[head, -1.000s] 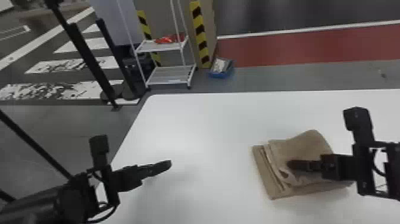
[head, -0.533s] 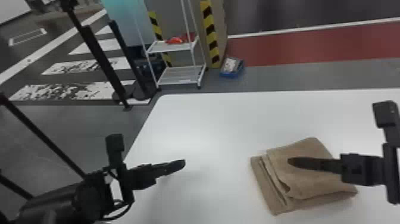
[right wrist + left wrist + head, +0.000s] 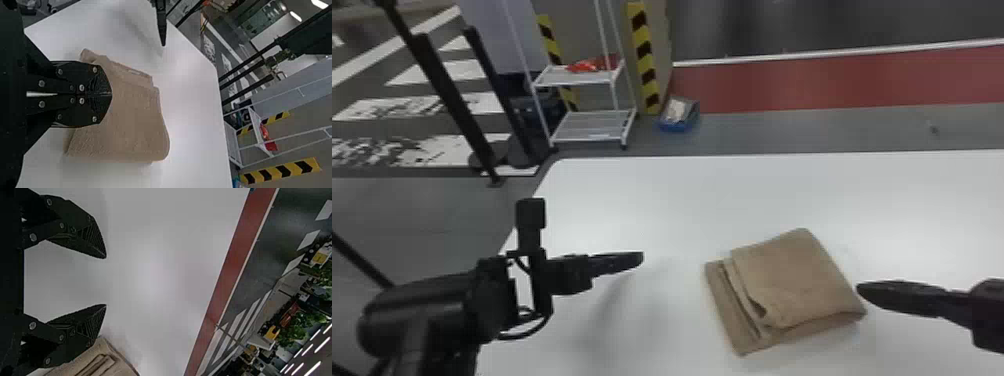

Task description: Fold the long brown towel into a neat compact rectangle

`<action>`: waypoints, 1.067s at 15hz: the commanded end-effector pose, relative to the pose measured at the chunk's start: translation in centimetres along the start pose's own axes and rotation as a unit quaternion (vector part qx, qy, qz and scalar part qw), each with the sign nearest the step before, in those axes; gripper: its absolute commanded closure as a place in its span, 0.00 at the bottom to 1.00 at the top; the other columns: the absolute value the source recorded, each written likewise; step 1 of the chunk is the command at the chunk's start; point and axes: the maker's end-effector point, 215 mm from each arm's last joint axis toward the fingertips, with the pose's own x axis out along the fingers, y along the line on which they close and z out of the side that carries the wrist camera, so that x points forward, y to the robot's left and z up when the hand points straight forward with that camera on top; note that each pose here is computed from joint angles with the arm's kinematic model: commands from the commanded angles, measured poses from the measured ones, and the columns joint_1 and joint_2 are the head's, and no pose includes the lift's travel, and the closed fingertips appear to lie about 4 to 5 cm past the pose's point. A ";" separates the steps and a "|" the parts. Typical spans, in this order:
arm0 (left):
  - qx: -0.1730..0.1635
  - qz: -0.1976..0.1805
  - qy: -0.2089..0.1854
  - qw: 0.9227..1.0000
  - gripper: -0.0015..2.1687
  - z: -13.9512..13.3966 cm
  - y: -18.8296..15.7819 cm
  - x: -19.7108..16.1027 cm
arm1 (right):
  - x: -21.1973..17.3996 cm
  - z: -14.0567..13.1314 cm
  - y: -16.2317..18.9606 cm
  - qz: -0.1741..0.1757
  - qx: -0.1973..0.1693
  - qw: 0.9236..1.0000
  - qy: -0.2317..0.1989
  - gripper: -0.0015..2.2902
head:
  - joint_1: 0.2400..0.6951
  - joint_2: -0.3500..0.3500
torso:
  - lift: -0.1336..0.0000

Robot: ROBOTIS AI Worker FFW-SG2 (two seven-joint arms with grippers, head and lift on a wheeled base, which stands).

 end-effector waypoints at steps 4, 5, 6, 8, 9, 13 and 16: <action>0.037 -0.011 0.025 0.999 0.80 1.2 -0.4 5.8 | -2.6 -4.3 -3.4 -0.069 -0.055 0.993 0.072 0.85 | 1.00 0.59 | 0.07; 0.033 -0.022 0.027 0.999 0.80 1.3 -0.7 6.1 | -2.1 -4.7 -3.3 -0.074 -0.065 0.991 0.087 0.85 | 1.00 0.56 | 0.07; 0.033 -0.033 0.026 0.999 0.80 1.3 -1.2 6.2 | -1.4 -4.8 -3.3 -0.077 -0.075 0.989 0.099 0.85 | 1.00 0.55 | 0.07; 0.040 -0.060 0.018 0.997 0.80 1.7 -2.7 6.4 | 0.0 -4.6 -3.1 -0.073 -0.082 0.988 0.110 0.85 | 1.00 0.54 | 0.07; 0.046 -0.070 0.020 0.996 0.80 1.6 -3.5 6.6 | 0.7 -4.4 -3.2 -0.072 -0.083 0.987 0.114 0.85 | 1.00 0.54 | 0.07; 0.061 -0.137 0.025 0.988 0.80 0.3 -7.2 6.9 | 2.3 -4.3 -2.9 -0.065 -0.091 0.986 0.127 0.85 | 1.00 0.53 | 0.07; 0.079 -0.138 0.043 0.986 0.80 -1.1 -8.0 7.6 | 3.8 -4.4 -3.2 -0.068 -0.093 0.984 0.137 0.85 | 1.00 0.49 | 0.07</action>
